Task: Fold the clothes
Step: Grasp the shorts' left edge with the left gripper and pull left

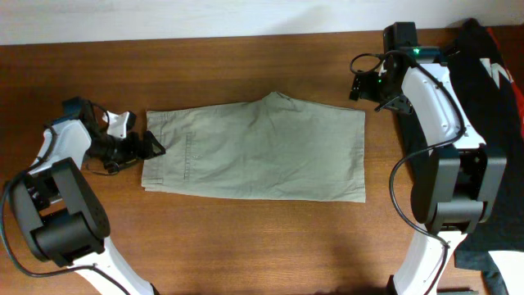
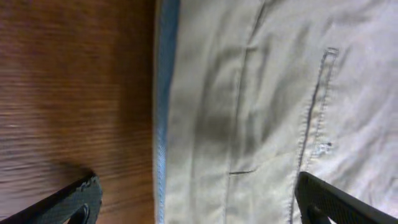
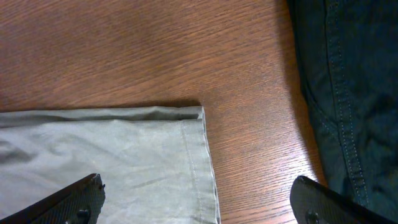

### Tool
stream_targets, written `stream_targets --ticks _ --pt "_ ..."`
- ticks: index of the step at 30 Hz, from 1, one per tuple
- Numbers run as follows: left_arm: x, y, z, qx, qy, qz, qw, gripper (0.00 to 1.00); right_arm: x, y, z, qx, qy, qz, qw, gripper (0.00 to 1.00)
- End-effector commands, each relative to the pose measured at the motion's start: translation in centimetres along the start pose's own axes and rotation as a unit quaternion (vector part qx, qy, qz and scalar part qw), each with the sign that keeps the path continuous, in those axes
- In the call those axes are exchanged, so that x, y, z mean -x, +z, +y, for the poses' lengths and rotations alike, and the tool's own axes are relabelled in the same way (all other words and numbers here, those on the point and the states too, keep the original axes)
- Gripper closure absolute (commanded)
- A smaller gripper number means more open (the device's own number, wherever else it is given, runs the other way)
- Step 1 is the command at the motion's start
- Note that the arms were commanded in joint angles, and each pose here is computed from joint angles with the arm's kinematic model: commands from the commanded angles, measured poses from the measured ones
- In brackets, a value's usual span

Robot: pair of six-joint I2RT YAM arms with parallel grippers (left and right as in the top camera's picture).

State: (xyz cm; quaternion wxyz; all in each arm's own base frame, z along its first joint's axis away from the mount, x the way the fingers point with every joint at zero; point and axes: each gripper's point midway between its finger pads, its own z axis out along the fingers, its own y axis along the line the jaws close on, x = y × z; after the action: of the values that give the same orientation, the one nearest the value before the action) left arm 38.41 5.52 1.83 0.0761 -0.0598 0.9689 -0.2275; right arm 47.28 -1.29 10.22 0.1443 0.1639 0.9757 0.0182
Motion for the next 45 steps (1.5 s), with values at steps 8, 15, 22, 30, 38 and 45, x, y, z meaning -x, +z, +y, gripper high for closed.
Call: stream_targets --ticks 8,15,22,30,38,45 --pt "-1.7 3.9 -0.2 -0.037 -0.008 0.048 0.998 0.25 0.9 -1.3 -0.3 -0.003 0.002 -0.020 1.000 0.01" --pt "-1.5 4.0 -0.1 -0.036 -0.005 0.044 0.998 0.66 0.9 -1.3 -0.3 -0.003 0.002 -0.020 1.000 0.01" --pt "-0.9 3.5 0.6 -0.030 -0.008 0.033 0.999 0.99 0.9 -1.3 -0.3 -0.003 0.002 -0.020 1.000 0.01" --pt "2.7 -4.4 5.2 0.135 -0.085 0.023 0.987 1.00 0.9 -1.3 -0.3 -0.003 0.002 -0.020 1.000 0.01" --pt "6.2 -15.1 1.8 0.182 -0.116 -0.031 0.976 0.99 0.9 -1.3 -0.3 -0.003 0.002 -0.020 1.000 0.01" --pt "6.4 -22.1 -2.3 0.215 -0.100 -0.081 0.968 1.00 0.9 -1.3 -0.3 -0.003 0.002 -0.020 1.000 0.01"
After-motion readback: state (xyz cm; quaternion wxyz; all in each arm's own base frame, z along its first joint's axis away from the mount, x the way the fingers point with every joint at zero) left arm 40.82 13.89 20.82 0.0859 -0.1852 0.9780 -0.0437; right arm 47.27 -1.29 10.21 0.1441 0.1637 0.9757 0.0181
